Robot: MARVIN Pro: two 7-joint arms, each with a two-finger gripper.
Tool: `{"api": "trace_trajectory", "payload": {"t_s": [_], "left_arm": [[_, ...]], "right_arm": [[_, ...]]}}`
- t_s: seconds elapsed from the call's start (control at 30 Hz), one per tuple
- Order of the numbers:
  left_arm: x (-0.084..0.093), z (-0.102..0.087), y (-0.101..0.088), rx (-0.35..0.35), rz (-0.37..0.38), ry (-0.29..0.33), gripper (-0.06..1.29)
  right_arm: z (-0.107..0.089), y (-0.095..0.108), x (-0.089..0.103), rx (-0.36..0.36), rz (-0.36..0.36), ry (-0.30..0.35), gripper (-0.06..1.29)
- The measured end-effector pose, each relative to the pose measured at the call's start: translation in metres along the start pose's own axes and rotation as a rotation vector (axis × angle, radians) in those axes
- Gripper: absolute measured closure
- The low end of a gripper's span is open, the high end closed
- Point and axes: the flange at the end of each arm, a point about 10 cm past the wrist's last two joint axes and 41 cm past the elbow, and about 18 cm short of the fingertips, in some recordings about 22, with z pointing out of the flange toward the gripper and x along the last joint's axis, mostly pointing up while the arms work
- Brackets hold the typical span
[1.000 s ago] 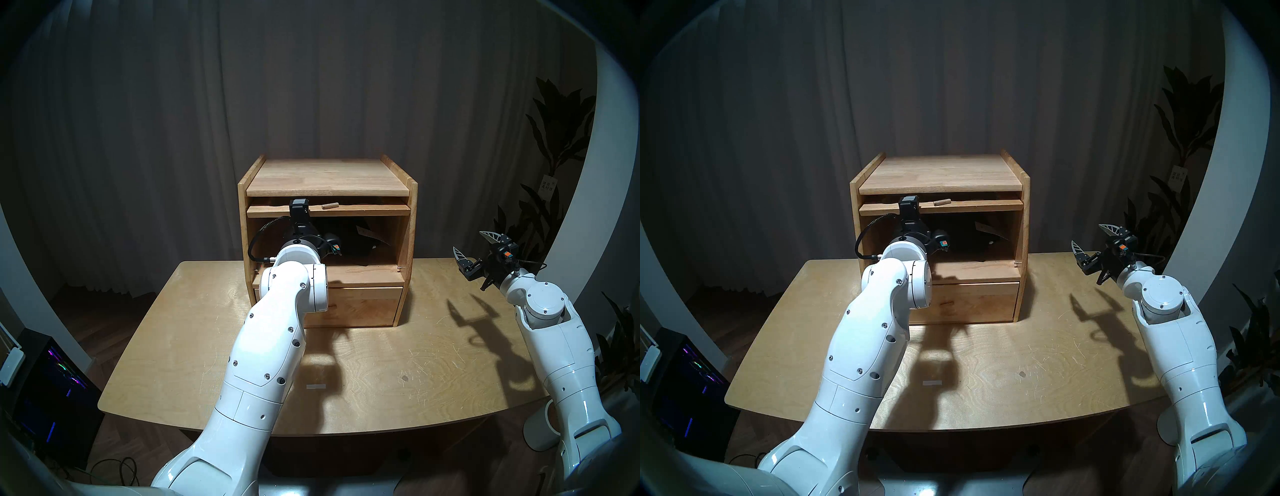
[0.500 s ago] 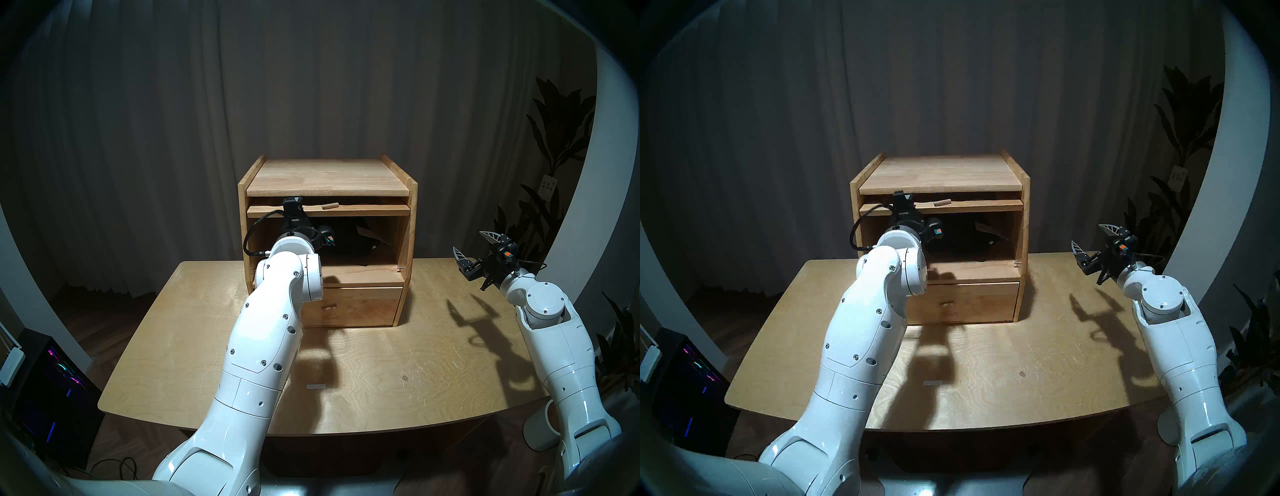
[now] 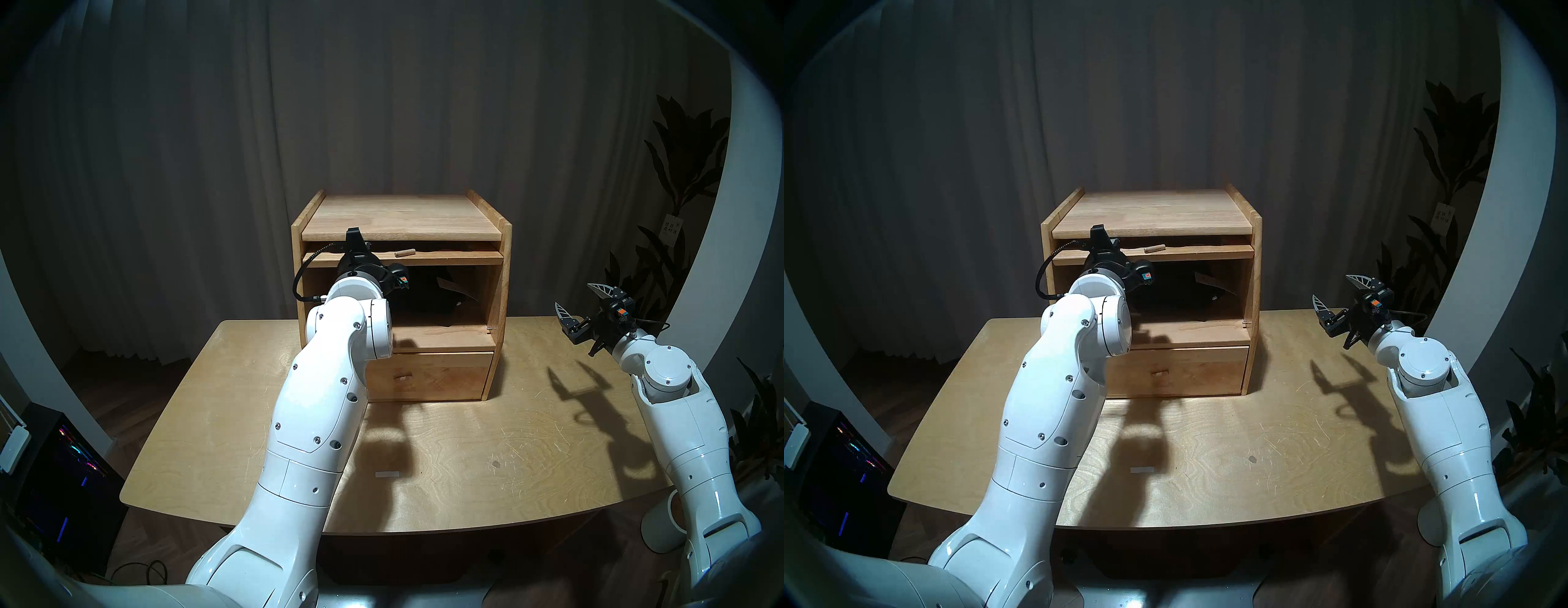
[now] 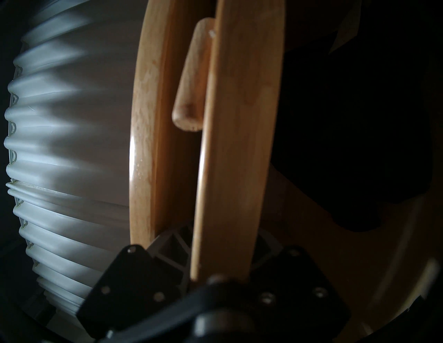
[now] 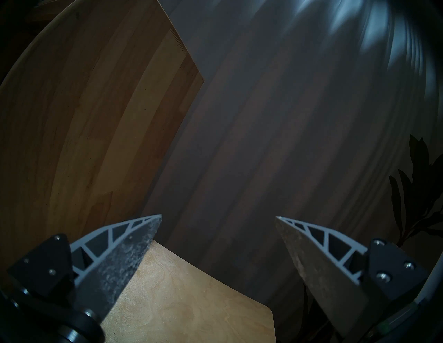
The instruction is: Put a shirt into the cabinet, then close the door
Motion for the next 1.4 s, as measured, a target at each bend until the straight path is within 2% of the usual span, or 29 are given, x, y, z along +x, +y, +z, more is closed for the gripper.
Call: {"api": "trace_trajectory", "payload": {"t_s": [0.47,0.63,0.97,1.23,1.3,1.4], "left_arm": [[-0.01,-0.027,0.0,-0.03,-0.013,0.036,0.98],[-0.013,-0.042,0.001,-0.051,-0.03,0.048,0.98],[-0.019,-0.076,-0.003,-0.098,-0.062,0.065,0.99],[-0.034,-0.109,-0.011,-0.146,-0.092,0.068,1.08],[-0.038,-0.118,-0.014,-0.163,-0.102,0.069,1.14],[-0.045,-0.133,-0.019,-0.188,-0.121,0.073,1.15]], "right_arm": [[0.0,0.0,0.0,0.0,0.0,0.0,-0.02],[0.0,0.0,0.0,0.0,0.0,0.0,-0.02],[0.0,0.0,0.0,0.001,0.0,0.0,-0.02],[0.0,0.0,0.0,0.001,0.0,0.0,-0.02],[0.0,0.0,0.0,0.001,0.0,0.0,-0.02],[0.0,0.0,0.0,0.001,0.0,0.0,-0.02]]}}
